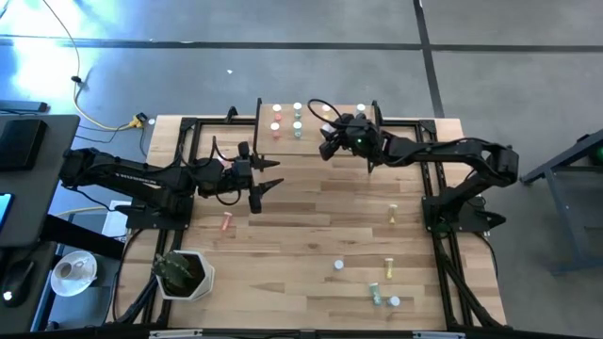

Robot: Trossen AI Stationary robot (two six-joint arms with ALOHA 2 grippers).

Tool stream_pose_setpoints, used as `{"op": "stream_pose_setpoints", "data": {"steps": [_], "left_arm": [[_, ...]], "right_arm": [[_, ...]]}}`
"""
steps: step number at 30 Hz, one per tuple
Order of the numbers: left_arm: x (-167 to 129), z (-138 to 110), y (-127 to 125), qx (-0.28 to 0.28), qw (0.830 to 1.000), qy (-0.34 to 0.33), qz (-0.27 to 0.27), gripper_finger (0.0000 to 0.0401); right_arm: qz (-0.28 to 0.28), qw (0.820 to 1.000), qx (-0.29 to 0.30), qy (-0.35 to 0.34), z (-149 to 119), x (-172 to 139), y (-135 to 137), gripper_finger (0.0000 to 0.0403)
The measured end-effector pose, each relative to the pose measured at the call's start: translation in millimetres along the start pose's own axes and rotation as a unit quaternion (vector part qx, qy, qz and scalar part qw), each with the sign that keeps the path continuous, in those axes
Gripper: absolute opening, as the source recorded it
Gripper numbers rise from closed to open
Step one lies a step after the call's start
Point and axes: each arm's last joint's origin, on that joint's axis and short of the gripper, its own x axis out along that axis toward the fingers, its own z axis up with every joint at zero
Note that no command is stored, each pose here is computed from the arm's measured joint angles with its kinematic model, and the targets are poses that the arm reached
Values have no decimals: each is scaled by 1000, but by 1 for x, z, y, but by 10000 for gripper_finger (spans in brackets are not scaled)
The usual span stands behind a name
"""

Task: Pick and place medicine bottles onto shelf by color
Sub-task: Put the yellow medicine bottle on the shelf

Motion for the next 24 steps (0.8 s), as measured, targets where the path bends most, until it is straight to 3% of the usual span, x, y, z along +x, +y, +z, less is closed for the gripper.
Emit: {"op": "stream_pose_setpoints", "data": {"steps": [11,19,24], "left_arm": [[0,1,0,-1,1000,-2,0,216],[0,0,0,4,1000,1,0,216],[0,0,0,4,1000,1,0,216]], "right_arm": [[8,999,1,-34,17,-19,-4,172],[71,997,-10,-35,30,-45,-5,172],[95,993,-54,-34,32,-67,3,172]]}}
